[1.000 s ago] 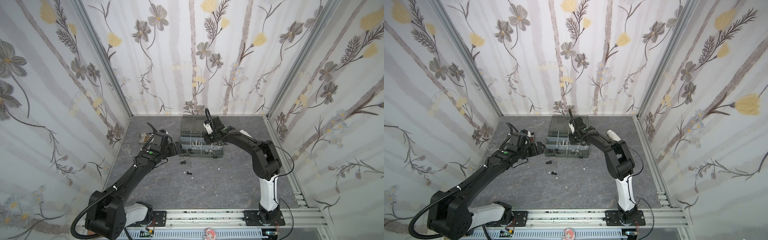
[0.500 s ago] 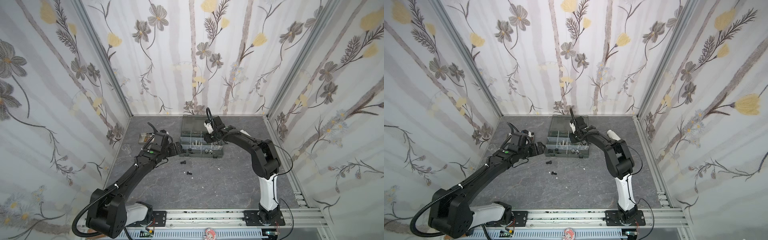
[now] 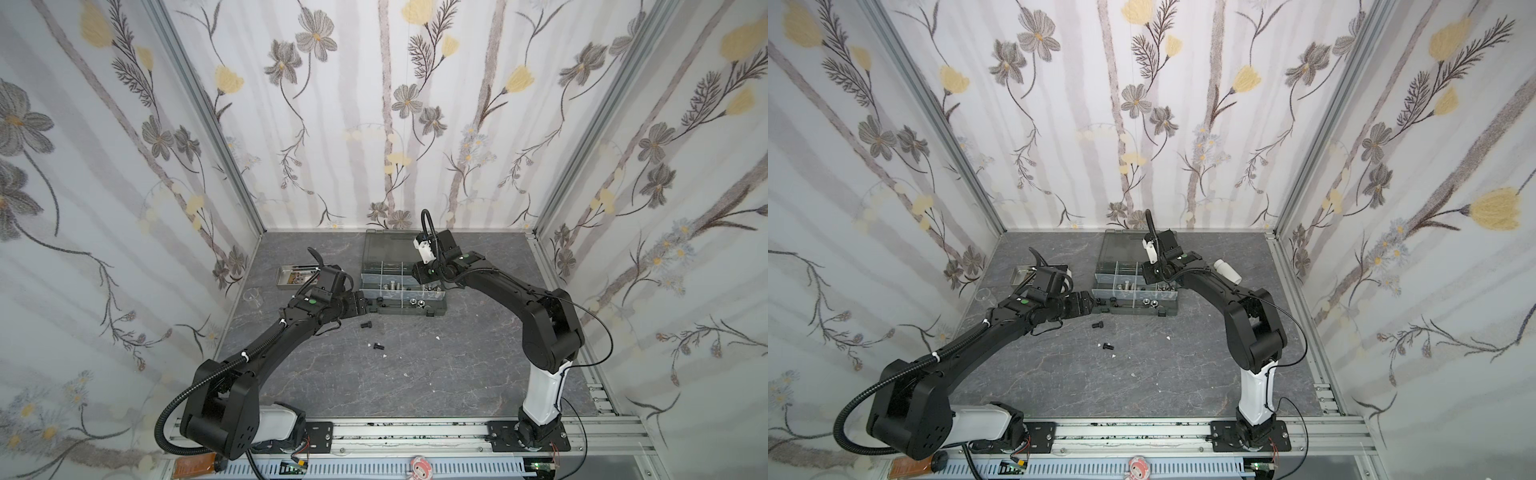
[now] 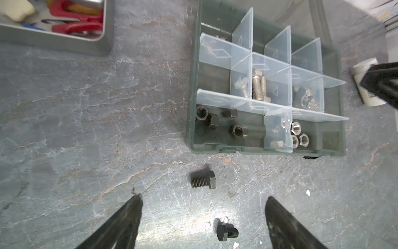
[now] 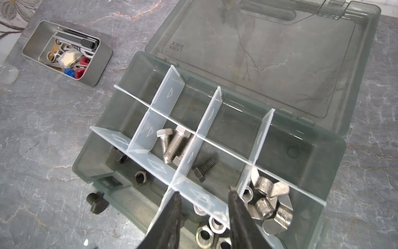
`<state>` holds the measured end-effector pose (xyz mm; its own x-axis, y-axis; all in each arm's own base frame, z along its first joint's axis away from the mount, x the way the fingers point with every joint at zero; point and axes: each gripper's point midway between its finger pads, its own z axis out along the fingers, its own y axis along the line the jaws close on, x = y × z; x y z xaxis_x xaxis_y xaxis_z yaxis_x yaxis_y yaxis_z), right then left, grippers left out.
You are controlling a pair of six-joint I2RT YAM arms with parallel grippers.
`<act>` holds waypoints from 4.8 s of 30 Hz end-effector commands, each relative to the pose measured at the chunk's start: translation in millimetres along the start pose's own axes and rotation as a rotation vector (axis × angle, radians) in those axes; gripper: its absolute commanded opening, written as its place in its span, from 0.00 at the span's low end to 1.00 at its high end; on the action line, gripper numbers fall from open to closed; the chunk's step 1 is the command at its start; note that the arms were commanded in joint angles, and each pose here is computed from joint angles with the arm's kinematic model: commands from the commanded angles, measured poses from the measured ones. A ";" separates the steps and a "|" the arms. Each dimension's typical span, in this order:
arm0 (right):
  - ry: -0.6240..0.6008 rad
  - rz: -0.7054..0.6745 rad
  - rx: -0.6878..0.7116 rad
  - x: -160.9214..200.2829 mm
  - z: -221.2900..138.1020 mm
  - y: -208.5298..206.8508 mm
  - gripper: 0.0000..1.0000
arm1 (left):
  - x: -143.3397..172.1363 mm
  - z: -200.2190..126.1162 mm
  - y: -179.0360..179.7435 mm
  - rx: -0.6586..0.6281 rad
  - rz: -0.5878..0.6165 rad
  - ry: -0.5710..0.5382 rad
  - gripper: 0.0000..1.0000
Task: Sort the screws and nuts into containers
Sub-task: Place the screw into the container, then pick up the screw at the center of the table, then place the screw into the container.
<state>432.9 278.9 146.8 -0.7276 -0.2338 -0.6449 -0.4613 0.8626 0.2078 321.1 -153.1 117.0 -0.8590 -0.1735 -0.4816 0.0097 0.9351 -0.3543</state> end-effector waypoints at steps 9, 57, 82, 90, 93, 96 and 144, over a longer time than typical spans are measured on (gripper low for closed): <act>-0.184 0.012 -0.057 -15.7 -64.5 18.0 0.40 | 17.9 14.5 -3.7 -0.087 0.028 0.058 0.71; -0.313 -0.002 -0.131 21.3 -125.6 32.4 0.69 | 62.7 92.0 2.0 -0.216 0.026 0.237 0.59; -0.322 -0.003 -0.125 20.5 -128.8 31.4 0.70 | 71.0 86.5 1.4 -0.223 0.039 0.253 0.40; -0.323 -0.004 -0.124 20.7 -128.5 31.4 0.70 | 66.0 82.7 -3.0 -0.212 0.039 0.243 0.33; -0.322 -0.003 -0.123 20.8 -128.4 31.1 0.70 | 61.1 78.5 -6.4 -0.204 0.039 0.232 0.32; -0.327 -0.003 -0.123 20.0 -129.7 31.2 0.70 | 54.6 73.6 -12.1 -0.190 0.043 0.219 0.32; -0.299 0.077 -0.030 97.7 -133.3 0.7 1.00 | -53.9 93.9 -134.2 -0.028 0.162 0.131 0.30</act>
<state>291.1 199.6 177.3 -0.6007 -0.0414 -0.7984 -0.4402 0.8508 0.2871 411.6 -292.6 114.4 -0.9066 0.0031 -0.4221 0.1236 0.9581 -0.2583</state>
